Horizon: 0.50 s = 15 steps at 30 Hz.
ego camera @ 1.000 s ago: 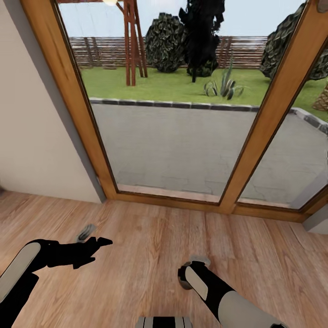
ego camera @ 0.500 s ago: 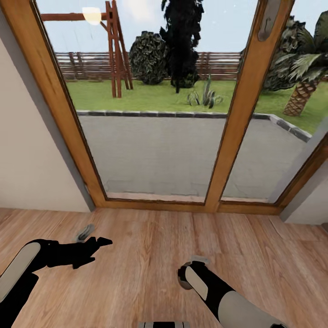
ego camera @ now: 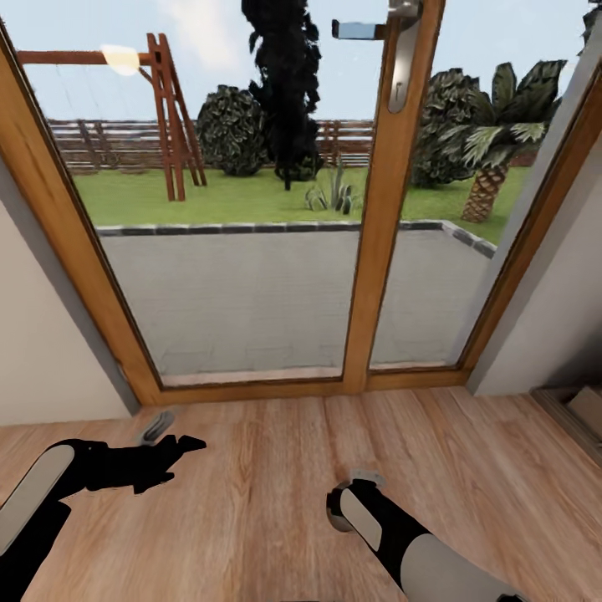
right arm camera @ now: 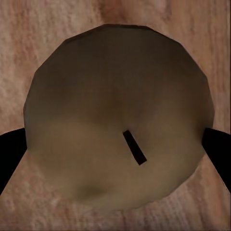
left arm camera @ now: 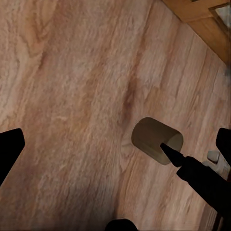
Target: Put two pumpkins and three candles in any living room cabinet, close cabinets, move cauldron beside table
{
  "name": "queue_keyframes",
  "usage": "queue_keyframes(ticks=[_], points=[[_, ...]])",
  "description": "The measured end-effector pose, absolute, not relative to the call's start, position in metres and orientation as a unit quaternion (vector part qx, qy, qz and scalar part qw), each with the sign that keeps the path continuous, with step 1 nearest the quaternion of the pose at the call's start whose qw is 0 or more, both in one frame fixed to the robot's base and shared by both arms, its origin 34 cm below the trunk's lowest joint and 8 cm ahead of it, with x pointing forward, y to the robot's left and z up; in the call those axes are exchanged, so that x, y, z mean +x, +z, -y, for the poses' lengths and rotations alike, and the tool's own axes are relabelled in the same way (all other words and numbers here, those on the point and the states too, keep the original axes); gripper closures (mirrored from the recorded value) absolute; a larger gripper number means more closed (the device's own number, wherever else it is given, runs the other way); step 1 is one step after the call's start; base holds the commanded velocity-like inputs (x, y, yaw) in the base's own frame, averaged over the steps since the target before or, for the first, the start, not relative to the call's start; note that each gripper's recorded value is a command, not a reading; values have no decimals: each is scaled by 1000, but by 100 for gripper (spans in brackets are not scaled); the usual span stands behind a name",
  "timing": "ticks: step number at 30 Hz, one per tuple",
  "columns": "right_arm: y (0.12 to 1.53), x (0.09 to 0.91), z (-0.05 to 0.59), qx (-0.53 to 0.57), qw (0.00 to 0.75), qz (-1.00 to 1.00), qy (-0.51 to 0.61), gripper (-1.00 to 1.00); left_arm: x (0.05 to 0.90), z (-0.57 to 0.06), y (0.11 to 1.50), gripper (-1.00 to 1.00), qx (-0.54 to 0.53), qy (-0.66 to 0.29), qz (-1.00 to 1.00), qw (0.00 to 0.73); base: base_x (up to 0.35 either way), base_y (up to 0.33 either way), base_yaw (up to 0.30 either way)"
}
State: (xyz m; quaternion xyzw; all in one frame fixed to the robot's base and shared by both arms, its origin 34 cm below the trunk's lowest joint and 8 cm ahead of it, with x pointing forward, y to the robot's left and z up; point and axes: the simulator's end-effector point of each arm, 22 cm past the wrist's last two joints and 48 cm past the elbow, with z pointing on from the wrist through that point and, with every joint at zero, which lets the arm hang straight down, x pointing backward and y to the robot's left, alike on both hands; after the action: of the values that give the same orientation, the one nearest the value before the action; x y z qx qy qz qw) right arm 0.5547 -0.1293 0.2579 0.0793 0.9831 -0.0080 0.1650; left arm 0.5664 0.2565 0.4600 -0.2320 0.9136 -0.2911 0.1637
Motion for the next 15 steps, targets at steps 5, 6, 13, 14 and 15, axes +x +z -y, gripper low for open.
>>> queue_keyframes(ticks=[5,6,13,14,15], points=[[267,557,130,77,168,-983,-9,100,567,-257,470,-100,-229,-293,-912,173,0,0,-280],[268,555,132,74,164,-984,-10,100,567,-257,472,-100,-228,-292,-912,174,0,0,-280],[305,580,129,60,187,-981,6,100,561,-281,469,-100,-231,-223,-929,183,0,0,-280],[309,582,128,60,189,-980,6,100,560,-284,469,-100,-230,-213,-931,184,0,0,-280],[314,584,128,62,189,-980,5,100,560,-285,469,-100,-229,-205,-934,184,0,0,-278]])
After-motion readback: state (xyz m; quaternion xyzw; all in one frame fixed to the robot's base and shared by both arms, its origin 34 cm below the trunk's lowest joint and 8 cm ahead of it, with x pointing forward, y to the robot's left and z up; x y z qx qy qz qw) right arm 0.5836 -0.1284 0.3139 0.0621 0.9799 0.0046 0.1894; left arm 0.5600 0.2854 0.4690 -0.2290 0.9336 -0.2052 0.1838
